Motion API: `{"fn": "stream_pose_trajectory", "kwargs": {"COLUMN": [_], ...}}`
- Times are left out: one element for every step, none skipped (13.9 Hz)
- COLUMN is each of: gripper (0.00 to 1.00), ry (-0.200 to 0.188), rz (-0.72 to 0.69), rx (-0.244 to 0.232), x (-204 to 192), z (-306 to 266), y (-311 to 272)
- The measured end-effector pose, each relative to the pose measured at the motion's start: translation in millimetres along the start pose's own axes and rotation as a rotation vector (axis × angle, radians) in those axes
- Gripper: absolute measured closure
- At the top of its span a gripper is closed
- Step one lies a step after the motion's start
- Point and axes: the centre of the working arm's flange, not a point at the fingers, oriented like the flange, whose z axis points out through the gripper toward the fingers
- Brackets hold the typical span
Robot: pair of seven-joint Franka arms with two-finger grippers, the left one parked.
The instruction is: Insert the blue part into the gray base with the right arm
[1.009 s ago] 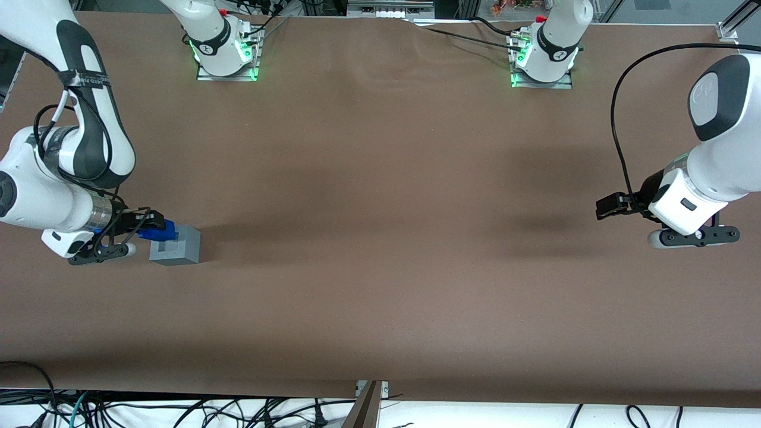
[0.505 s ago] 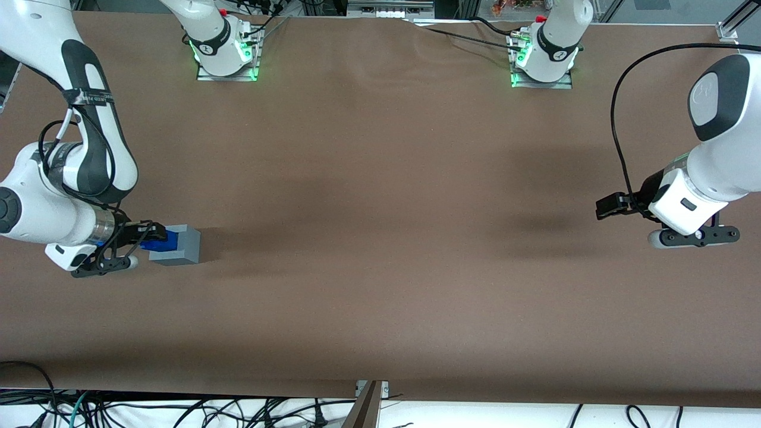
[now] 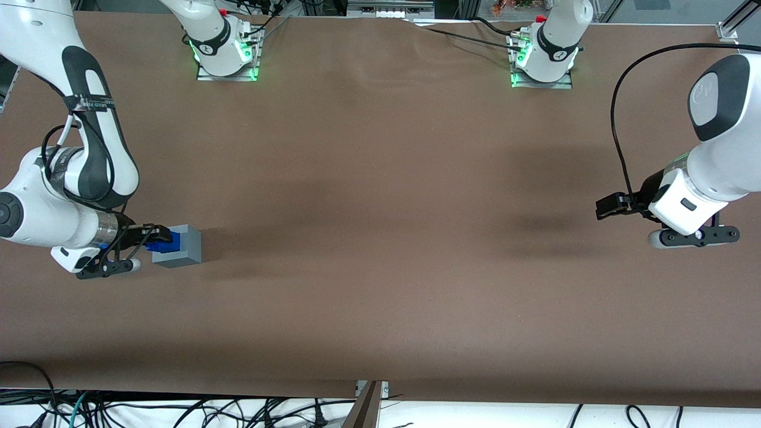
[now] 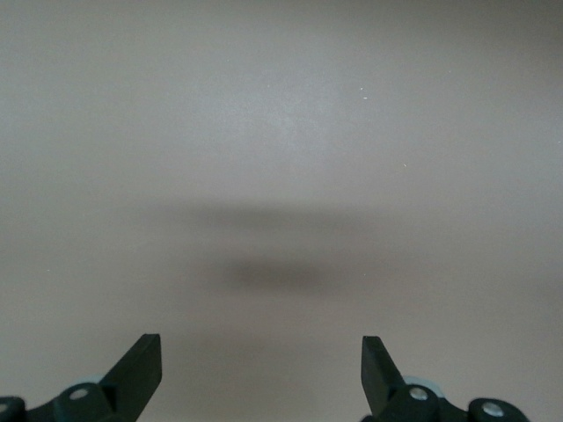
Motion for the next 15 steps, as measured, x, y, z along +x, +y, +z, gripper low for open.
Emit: {"fn": "stream_pose_trajectory", "kwargs": {"gripper": [0.45, 0.37, 0.25, 0.15, 0.04, 0.01, 0.01, 0.01, 0.01, 0.01, 0.01, 0.01, 0.01, 0.01, 0.01], "ry": [-0.001, -0.004, -0.004, 0.001, 0.011, 0.024, 0.034, 0.037, 0.037, 0.038, 0.036, 0.027, 0.019, 0.017, 0.02], "rz": [0.001, 0.001, 0.001, 0.0, -0.002, -0.003, -0.005, -0.003, 0.007, 0.017, 0.032, 0.048, 0.062, 0.069, 0.077], "rx": [0.001, 0.002, 0.002, 0.001, -0.001, -0.003, -0.005, -0.006, -0.006, -0.008, -0.009, -0.009, -0.01, -0.015, -0.024], "x": [0.0, 0.1, 0.7, 2.6, 5.3, 8.1, 10.4, 11.5, 11.0, 8.8, 3.4, -5.3, -16.3, -29.2, -42.5], "z": [0.9, 2.8, 3.9, 1.9, -2.9, -9.1, -15.4, -22.2, -31.9, -46.4, -66.1, -89.5, -115.8, -143.1, -168.6], "y": [-0.1, 0.0, 0.1, 0.0, 0.0, -0.3, -1.0, -2.3, -4.8, -8.5, -13.6, -19.9, -26.9, -34.1, -40.8]}}
